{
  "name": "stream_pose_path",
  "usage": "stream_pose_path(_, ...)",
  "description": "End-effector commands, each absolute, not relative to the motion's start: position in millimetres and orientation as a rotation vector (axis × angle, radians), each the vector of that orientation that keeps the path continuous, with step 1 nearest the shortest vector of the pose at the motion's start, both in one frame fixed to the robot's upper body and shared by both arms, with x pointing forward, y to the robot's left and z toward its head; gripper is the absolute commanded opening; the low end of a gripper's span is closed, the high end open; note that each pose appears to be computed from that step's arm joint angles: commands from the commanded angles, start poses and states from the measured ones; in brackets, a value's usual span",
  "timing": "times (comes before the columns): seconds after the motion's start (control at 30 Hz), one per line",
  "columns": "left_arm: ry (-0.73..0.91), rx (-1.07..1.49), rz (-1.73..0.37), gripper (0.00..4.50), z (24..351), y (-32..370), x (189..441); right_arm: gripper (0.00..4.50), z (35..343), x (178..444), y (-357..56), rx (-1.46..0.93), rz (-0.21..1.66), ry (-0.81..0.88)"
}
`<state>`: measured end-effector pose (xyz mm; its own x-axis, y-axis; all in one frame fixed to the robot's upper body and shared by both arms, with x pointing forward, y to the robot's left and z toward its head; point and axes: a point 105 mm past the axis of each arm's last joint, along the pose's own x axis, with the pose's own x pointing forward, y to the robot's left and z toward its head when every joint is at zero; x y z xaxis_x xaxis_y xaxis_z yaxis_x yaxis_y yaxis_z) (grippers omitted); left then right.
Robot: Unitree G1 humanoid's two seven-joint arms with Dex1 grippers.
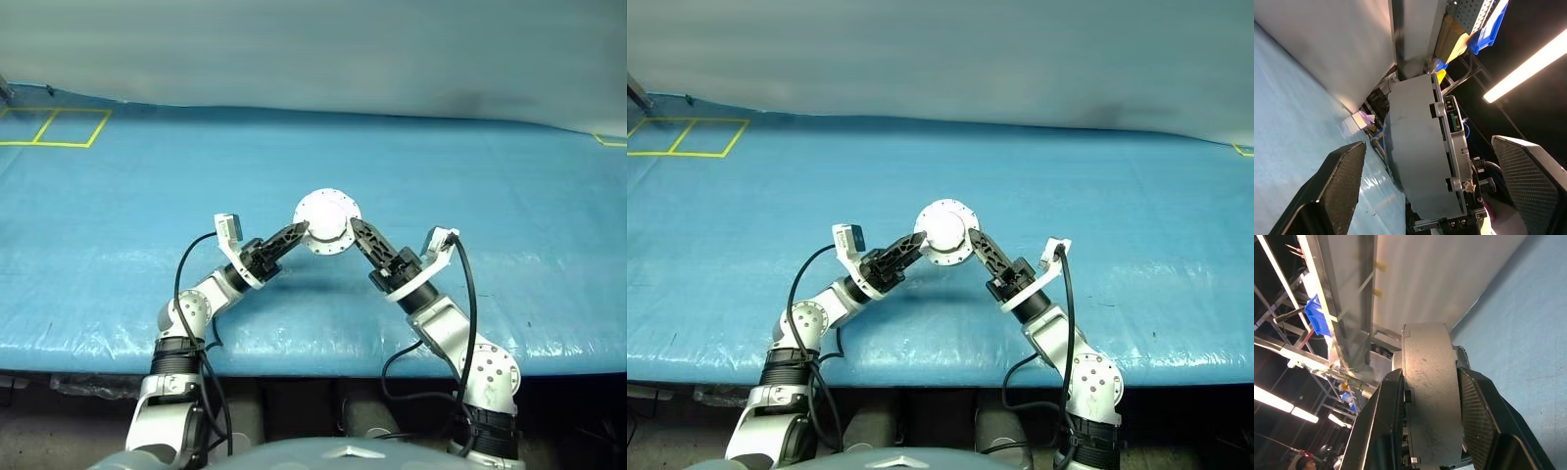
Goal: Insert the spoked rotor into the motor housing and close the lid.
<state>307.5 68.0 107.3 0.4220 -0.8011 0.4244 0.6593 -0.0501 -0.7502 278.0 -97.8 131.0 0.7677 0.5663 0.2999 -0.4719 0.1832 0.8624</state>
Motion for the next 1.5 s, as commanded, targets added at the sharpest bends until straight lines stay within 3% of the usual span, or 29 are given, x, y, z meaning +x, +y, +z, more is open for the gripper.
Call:
stream_pose_path(0.03,0.131,-1.083,-1.284,4.48,121.9,58.5,300.1,1.33,156.7,272.4,-94.2,1.164,0.812,0.002)
stream_pose_path(0.53,0.067,-1.103,-1.286,4.48,129.4,48.0,309.8,1.33,157.0,264.0,-78.8,1.143,0.874,0.033)
stream_pose_path(0.63,0.066,-1.108,-1.286,3.89,128.4,45.6,310.5,1.33,157.4,263.0,-76.1,1.141,0.883,0.037)
stream_pose_path(0.77,0.070,-1.105,-1.291,2.65,126.2,45.4,309.7,1.33,157.5,263.5,-75.5,1.140,0.882,0.036)
stream_pose_path(1.07,0.102,-1.085,-1.240,2.63,117.7,48.2,314.0,1.33,156.5,266.9,-77.1,1.083,0.862,0.024)
stream_pose_path(1.27,0.088,-1.064,-1.184,2.63,113.6,52.5,320.0,3.22,149.6,273.2,-79.4,0.993,0.801,0.022)
stream_pose_path(1.5,0.052,-1.008,-1.003,2.63,105.3,68.1,339.8,3.22,138.4,279.2,-84.7,0.800,0.721,-0.005)
